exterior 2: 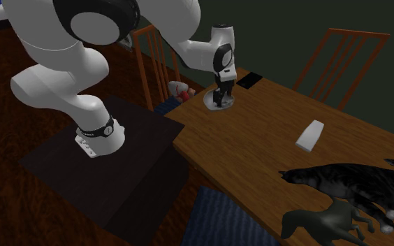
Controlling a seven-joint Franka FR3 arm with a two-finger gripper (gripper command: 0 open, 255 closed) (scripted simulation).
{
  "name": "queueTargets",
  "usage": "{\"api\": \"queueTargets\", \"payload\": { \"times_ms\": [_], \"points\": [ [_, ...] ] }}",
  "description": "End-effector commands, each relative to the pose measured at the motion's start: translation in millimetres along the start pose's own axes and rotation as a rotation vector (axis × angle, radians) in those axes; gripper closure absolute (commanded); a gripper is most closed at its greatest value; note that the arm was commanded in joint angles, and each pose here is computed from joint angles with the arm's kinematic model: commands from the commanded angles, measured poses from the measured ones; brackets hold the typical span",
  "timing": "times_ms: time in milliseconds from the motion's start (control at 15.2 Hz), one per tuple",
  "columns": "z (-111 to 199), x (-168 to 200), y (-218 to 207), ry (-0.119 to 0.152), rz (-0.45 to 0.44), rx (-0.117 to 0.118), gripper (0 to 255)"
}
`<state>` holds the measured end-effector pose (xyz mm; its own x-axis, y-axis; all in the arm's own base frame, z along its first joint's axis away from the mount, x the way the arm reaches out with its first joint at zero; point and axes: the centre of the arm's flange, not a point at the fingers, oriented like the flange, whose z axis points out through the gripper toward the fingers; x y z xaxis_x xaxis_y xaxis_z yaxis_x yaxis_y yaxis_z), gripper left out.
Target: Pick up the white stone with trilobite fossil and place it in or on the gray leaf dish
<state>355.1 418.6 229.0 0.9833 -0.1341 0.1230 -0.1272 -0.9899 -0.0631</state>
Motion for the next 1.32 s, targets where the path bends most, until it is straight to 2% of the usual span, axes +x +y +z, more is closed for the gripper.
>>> {"api": "queueTargets", "payload": {
  "times_ms": [0,66,594,660,1254],
  "points": [
    [10.4,1.1,1.2,-0.001,0.000,0.002,0],
    [18.7,1.1,1.2,-0.001,0.000,0.002,0],
    [18.7,1.1,1.2,-0.001,0.000,0.002,0],
    [18.7,1.1,1.2,-0.001,0.000,0.002,255],
    [18.7,1.1,1.2,-0.001,0.000,0.002,255]
  ]
}}
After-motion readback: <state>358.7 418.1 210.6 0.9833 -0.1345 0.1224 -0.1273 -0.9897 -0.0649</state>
